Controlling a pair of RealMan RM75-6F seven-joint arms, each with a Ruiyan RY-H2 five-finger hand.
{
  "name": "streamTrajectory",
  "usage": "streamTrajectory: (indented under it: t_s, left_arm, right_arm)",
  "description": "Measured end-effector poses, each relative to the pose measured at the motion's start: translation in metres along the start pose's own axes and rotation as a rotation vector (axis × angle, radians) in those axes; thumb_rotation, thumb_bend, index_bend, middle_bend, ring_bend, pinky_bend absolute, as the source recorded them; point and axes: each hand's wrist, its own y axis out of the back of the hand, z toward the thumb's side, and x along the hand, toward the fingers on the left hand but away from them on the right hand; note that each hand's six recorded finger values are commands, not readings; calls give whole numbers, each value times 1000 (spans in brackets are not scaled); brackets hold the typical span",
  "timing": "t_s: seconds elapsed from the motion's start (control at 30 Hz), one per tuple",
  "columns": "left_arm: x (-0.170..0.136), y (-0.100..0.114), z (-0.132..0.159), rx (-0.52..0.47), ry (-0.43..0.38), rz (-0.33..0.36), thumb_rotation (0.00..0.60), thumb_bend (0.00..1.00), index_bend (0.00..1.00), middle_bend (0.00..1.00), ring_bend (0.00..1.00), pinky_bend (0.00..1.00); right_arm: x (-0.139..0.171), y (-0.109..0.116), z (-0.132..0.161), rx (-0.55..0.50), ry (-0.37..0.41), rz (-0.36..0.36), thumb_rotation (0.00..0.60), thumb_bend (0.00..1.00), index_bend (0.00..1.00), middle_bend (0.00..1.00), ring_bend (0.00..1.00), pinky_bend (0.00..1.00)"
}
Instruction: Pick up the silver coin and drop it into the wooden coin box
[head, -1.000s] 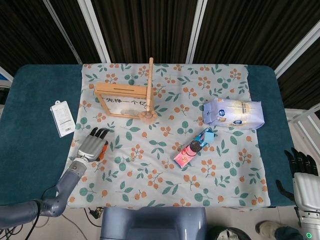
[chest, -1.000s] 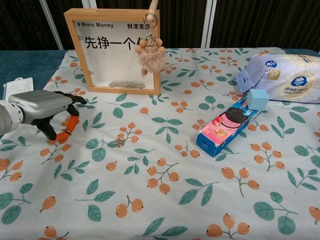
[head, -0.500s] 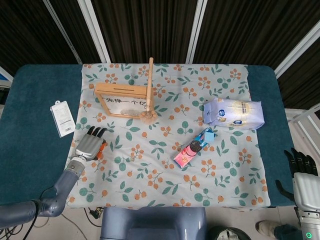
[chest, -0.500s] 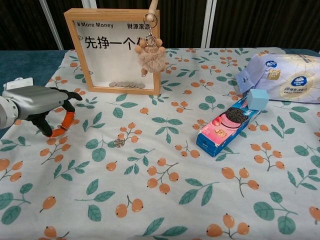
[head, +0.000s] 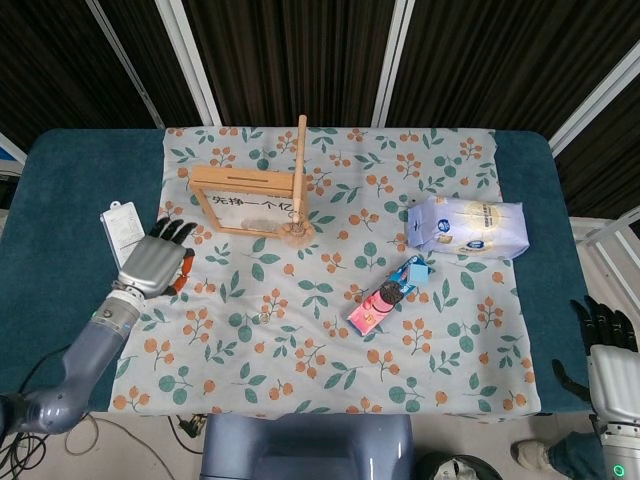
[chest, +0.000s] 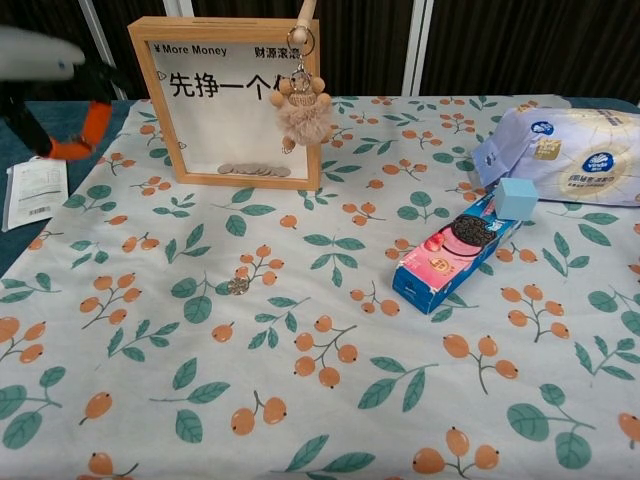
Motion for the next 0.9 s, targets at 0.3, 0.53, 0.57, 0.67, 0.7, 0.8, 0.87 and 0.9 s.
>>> streamTrajectory:
  t_s: [0.3,0.53,0.57,0.67,0.7,0.8,0.87,0.9]
  left_arm:
    - [14,106,-2,-126,-9,11,600,464,645,77,0,17]
    - [44,153,2,-143,5,31,600,502,647,73,0,17]
    - [47,156,1,-146,7,29,600,504,647,72,0,17]
    - [63,164,2,-159,11,19,600,504,647,71,0,16]
    - [69,167,2,-161,11,13,600,504,647,72,0,16]
    - [84,173,2,-162,11,4,600,504,648,72,0,15]
    - [95,177,3,-159,11,-2,600,504,648,72,0,15]
    - [100,177,3,-157,12,-5,600,504,648,72,0,14]
  right_arm:
    - [-2,-1,-2,-22,-20,1,600,369,96,46,4,0]
    - [-1,-3,-1,-36,-16,14,600,368,96,46,4,0]
    - [-1,-3,-1,-36,-18,16,600,368,96,45,4,0]
    - [-2,-2,-2,-36,-22,14,600,369,96,45,4,0]
    - [-2,-2,-3,-34,-24,10,600,369,96,46,4,0]
    - [-2,0,-4,-33,-28,-1,600,369,96,45,4,0]
    - [-2,1,-4,-29,-30,-5,600,369,96,45,4,0]
    - [-2,1,-4,-28,-29,-7,600,369,96,46,4,0]
